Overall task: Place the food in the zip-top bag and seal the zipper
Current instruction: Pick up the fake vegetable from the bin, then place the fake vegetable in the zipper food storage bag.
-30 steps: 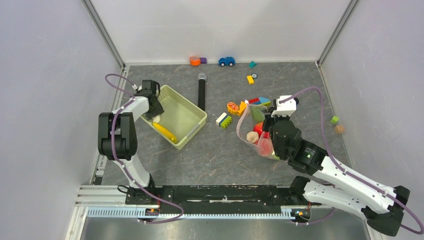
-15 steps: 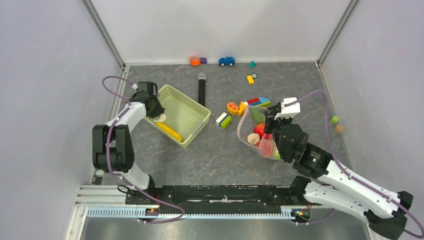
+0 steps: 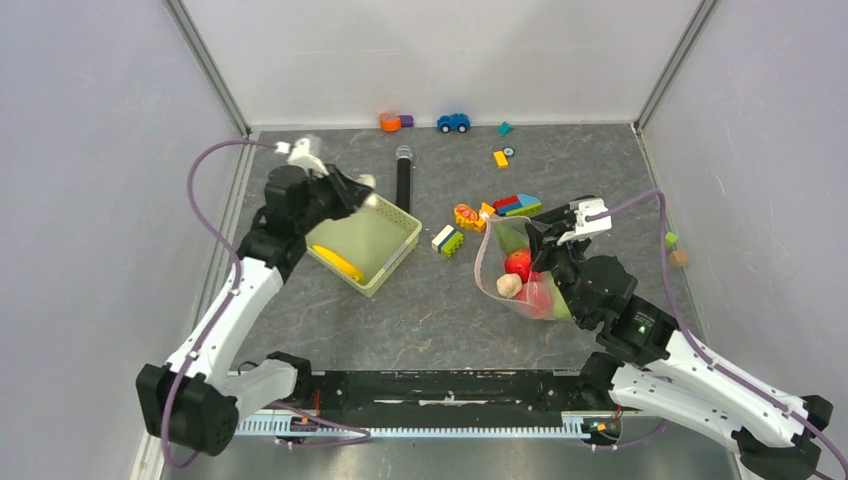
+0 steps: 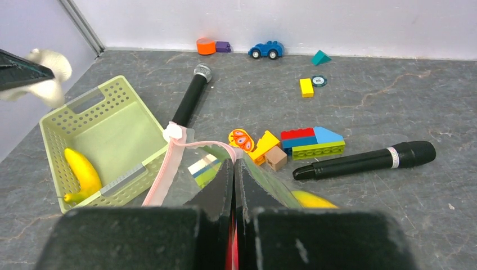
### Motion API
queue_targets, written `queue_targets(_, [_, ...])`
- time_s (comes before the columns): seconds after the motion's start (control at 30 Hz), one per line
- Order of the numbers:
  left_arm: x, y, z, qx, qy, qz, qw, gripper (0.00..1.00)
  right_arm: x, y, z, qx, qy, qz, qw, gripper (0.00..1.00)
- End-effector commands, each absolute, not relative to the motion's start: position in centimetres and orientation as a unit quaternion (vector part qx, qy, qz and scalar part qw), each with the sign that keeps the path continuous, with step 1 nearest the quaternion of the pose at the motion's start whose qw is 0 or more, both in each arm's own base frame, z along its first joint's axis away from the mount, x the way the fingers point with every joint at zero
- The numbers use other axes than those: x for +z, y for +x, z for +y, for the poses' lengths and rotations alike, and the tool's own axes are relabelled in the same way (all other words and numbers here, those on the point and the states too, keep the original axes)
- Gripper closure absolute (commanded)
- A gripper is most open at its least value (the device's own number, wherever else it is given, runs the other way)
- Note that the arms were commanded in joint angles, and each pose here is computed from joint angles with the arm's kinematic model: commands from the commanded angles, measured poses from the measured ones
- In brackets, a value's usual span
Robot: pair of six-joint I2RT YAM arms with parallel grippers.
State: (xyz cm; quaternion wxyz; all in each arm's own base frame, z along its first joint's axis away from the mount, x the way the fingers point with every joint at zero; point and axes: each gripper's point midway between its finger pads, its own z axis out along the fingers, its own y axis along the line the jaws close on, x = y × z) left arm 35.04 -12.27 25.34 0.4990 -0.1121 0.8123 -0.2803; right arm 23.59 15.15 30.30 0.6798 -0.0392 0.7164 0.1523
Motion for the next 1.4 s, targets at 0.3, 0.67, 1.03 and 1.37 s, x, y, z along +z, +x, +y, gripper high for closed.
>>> queue_targets(0.3, [36.0,17.2,-34.3,-0.595,0.327,0.592,0.434,0.92,34.1,22.6,15.0,0.223,-0.011,0.664,0.714,1.00])
queue_targets(0.67, [36.5,15.9,-40.1,-0.637,0.338,0.563,0.403,0.91,34.5,22.0,15.5,0.246,-0.024,0.657,0.712,1.00])
queue_targets(1.03, [35.0,17.7,-43.0,-0.637,0.303,0.588,0.395,0.92,34.6,21.8,15.6,0.255,-0.025,0.655,0.711,1.00])
queue_targets(1.37, [29.8,20.5,-42.9,-0.519,0.265,0.680,0.444,0.84,35.0,21.6,15.1,0.266,-0.005,0.641,0.720,1.00])
